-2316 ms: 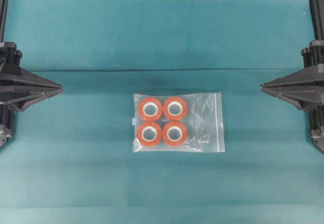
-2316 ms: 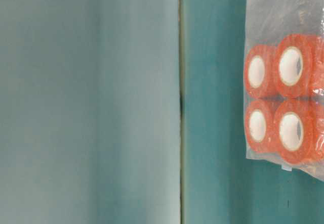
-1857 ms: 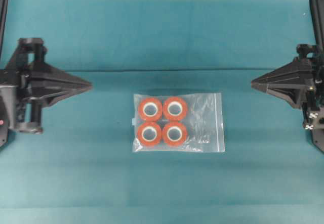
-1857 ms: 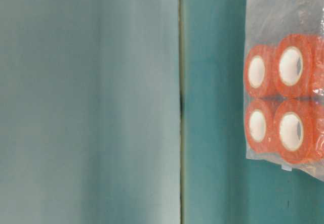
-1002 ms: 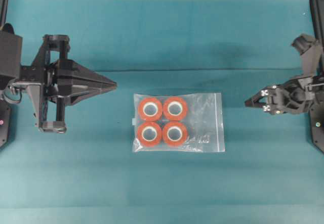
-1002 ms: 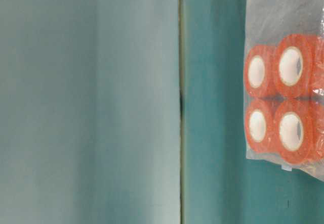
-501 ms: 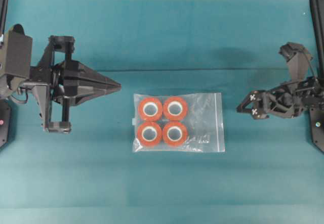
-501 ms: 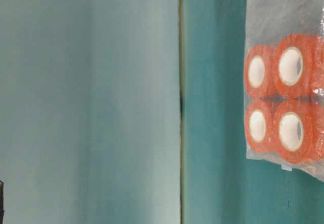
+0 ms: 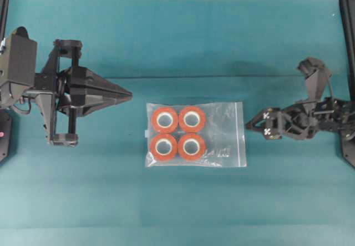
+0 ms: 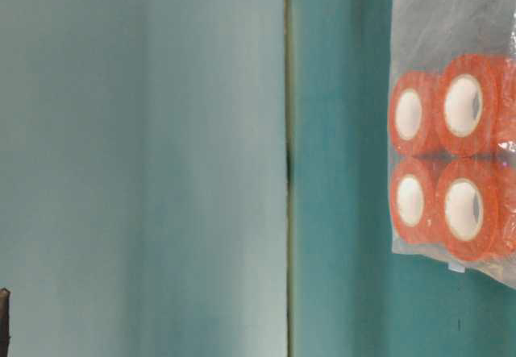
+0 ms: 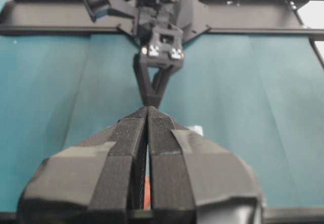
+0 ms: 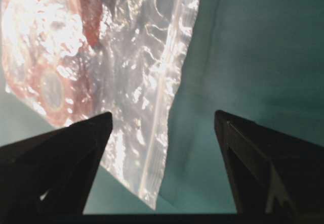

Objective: Hand over the clear zip bag and make it stand upright.
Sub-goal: 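Close the right gripper on the bag's right edge, then lift the bag with the right gripper and swing it upright toward center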

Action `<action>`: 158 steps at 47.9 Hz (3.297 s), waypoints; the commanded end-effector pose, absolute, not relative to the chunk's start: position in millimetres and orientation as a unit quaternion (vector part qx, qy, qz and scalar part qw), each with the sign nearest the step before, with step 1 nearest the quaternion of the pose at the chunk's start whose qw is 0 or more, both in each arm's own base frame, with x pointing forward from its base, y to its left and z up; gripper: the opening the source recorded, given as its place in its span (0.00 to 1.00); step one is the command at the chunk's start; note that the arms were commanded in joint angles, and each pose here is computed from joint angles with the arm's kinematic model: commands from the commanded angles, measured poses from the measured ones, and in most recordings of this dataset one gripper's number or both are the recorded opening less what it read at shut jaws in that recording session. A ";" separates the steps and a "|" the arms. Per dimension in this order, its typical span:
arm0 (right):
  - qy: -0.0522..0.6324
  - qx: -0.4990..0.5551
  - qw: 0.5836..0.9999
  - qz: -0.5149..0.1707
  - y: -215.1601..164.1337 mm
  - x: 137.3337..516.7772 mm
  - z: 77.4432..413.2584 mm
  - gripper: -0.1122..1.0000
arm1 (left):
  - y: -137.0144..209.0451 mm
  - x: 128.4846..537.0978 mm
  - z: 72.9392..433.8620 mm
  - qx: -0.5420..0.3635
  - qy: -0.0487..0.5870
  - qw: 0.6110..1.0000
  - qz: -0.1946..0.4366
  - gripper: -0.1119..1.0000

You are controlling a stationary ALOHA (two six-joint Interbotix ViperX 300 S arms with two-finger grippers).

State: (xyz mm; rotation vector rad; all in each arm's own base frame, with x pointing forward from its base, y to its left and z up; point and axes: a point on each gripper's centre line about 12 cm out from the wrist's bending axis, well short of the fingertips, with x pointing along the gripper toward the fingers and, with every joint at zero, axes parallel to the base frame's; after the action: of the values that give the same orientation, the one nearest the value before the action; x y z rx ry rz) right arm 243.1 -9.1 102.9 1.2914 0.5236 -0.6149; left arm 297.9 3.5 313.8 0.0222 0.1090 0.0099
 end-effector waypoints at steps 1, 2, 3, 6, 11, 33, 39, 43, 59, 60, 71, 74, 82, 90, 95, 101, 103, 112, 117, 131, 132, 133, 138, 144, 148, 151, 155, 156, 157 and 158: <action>0.225 0.589 0.728 -0.271 -5.7 255.5 104.5 0.92 | 3.5 299.0 325.5 0.011 0.038 0.999 0.005 0.09; 0.224 0.589 0.728 -0.270 -5.0 258.1 104.4 0.92 | 3.5 299.3 325.0 0.010 0.038 0.999 0.005 0.09; 0.221 0.589 0.729 -0.269 -4.8 260.9 104.9 0.92 | 3.0 299.0 325.5 0.010 0.038 0.999 0.004 0.09; 0.224 0.586 0.730 -0.270 -2.9 266.2 102.1 0.92 | 2.1 299.4 325.6 0.010 0.038 0.999 0.003 0.09; 0.231 0.583 0.730 -0.272 -0.6 273.4 96.5 0.92 | 0.3 299.1 326.3 0.010 0.036 0.999 0.000 0.09; 0.216 0.581 0.737 -0.269 -0.1 289.0 94.6 0.92 | -2.0 298.8 324.8 0.010 0.038 0.999 -0.004 0.09; 0.215 0.580 0.738 -0.270 0.2 296.0 92.8 0.92 | -2.0 299.1 324.4 0.010 0.039 0.999 -0.004 0.09; 0.218 0.579 0.737 -0.272 0.3 297.6 90.2 0.92 | -2.0 298.8 324.8 0.010 0.038 0.999 -0.004 0.09; 0.229 0.594 0.719 -0.278 11.2 281.3 82.3 0.92 | -1.5 298.8 324.8 0.010 0.038 0.999 -0.003 0.09; 0.227 0.594 0.720 -0.277 11.3 281.2 82.4 0.92 | -1.5 298.8 324.8 0.010 0.038 0.999 -0.003 0.09; 0.213 0.596 0.725 -0.272 11.8 291.3 84.1 0.91 | -1.5 298.7 324.2 0.010 0.039 0.999 -0.003 0.09; 0.214 0.596 0.725 -0.272 12.7 293.2 82.7 0.91 | -1.1 299.0 323.8 0.010 0.040 0.999 -0.003 0.09; 0.210 0.596 0.727 -0.270 13.6 301.8 82.5 0.91 | -1.1 298.7 324.2 0.010 0.039 0.999 -0.003 0.09; 0.204 0.596 0.729 -0.268 13.3 305.4 83.0 0.91 | -0.2 298.7 324.2 0.010 0.039 0.999 -0.001 0.09; 0.201 0.594 0.731 -0.268 12.2 305.4 82.7 0.91 | 0.7 299.0 323.8 0.010 0.040 0.999 0.000 0.09; 0.197 0.594 0.733 -0.268 11.5 304.9 82.5 0.88 | 0.7 298.6 323.6 0.010 0.040 0.999 0.000 0.09; 0.200 0.593 0.731 -0.271 10.8 304.0 81.1 0.86 | 0.7 298.6 323.6 0.010 0.040 0.999 0.000 0.09; 0.209 0.597 0.716 -0.296 -0.5 299.7 75.6 0.52 | 1.2 297.9 318.8 0.010 0.046 0.999 0.001 0.09; 0.207 0.600 0.712 -0.301 -4.8 301.6 76.4 0.28 | 0.7 297.4 318.6 0.010 0.046 0.999 0.000 0.09; 0.228 0.601 0.704 -0.301 -1.1 301.5 76.3 0.11 | -1.5 296.2 316.9 0.010 0.048 0.999 -0.003 0.09; 0.230 0.601 0.704 -0.301 -0.8 301.3 76.4 0.11 | -1.5 295.8 316.7 0.010 0.048 0.999 -0.003 0.09; 0.230 0.602 0.704 -0.300 -0.4 301.8 77.7 0.11 | -1.5 295.7 316.2 0.010 0.048 0.999 -0.004 0.09; 0.225 0.606 0.707 -0.289 -1.0 304.6 88.8 0.11 | -3.8 295.8 315.2 0.011 0.050 0.999 -0.007 0.09; 0.208 0.601 0.724 -0.267 -7.6 308.6 112.1 0.11 | -7.4 295.0 315.5 0.011 0.049 0.999 -0.014 0.09; 0.208 0.594 0.734 -0.256 -11.5 309.4 126.5 0.11 | -7.4 294.1 313.2 0.011 0.052 0.998 -0.014 0.09; 0.214 0.586 0.741 -0.248 -14.8 309.9 137.7 0.11 | -7.4 292.9 313.3 0.012 0.051 0.999 -0.014 0.09; 0.221 0.576 0.751 -0.238 -17.9 311.7 149.5 0.11 | -7.3 291.5 312.4 0.012 0.051 0.999 -0.014 0.09; 0.222 0.573 0.753 -0.236 -19.0 311.9 152.1 0.11 | -7.3 291.5 312.2 0.012 0.052 0.998 -0.014 0.09; 0.223 0.571 0.754 -0.235 -20.2 312.7 154.5 0.11 | -7.3 291.5 312.2 0.012 0.052 0.998 -0.014 0.09; 0.224 0.570 0.755 -0.234 -20.9 313.1 156.8 0.11 | -7.3 291.5 312.4 0.012 0.051 0.999 -0.014 0.09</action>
State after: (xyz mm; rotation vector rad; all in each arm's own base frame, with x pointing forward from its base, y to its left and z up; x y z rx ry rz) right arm 307.0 -17.8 138.5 1.2624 0.5109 -0.5477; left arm 291.8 -6.4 304.0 0.0227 0.1301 -0.0240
